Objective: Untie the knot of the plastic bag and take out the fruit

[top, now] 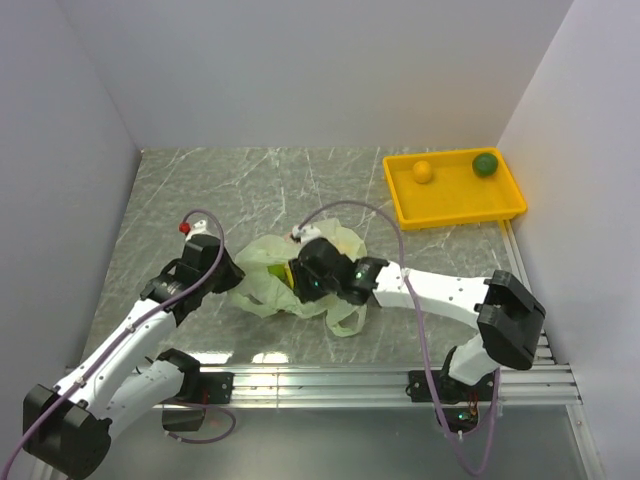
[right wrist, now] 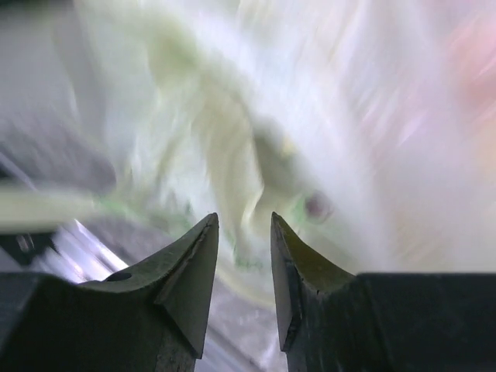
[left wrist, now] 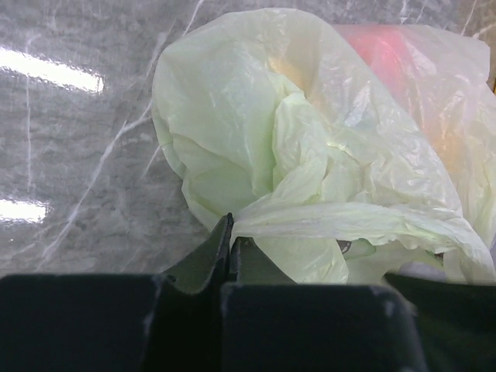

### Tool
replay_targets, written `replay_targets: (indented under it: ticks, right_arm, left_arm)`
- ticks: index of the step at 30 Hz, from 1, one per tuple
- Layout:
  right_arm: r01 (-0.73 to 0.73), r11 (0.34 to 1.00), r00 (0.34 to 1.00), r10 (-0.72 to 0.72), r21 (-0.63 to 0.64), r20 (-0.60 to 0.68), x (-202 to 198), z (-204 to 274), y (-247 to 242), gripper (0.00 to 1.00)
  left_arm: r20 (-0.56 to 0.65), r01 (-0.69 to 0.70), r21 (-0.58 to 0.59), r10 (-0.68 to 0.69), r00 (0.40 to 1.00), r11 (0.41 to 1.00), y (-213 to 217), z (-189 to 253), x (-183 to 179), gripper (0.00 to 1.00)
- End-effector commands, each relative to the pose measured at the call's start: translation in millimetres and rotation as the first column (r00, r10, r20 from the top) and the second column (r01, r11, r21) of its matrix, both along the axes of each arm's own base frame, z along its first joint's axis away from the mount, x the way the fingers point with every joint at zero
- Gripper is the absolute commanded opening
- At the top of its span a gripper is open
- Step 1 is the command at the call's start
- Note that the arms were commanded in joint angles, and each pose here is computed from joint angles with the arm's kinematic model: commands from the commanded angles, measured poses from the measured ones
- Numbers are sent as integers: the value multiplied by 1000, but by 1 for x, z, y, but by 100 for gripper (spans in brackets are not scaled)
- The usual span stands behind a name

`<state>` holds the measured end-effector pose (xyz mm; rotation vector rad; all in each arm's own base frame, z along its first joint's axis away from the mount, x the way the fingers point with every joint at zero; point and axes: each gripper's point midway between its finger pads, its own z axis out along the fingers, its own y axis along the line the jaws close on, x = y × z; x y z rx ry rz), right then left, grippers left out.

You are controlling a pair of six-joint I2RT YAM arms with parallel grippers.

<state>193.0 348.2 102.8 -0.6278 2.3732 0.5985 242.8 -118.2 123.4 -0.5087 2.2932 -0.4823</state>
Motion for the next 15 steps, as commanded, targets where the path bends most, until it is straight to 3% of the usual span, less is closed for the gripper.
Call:
replay_targets:
  ticks: [1,5,10,15]
  right_arm:
    - [102,994,991,-104,31,83,50,28,4,41]
    - [140,989,987,-142,39,69,75,23,20,41]
    - [145,989,989,-145,23,13,90,-8,42,58]
    - [189,981,982,-190,-36,-20,93,-51,41,68]
  left_arm:
    - [54,31,39,-33,998,999,4,24,4,0]
    - [4,58,46,-58,998,997,3,17,-5,1]
    - [3,75,19,-75,997,997,-2,18,-7,1]
    - [1,90,16,-90,996,996,-7,17,-3,0]
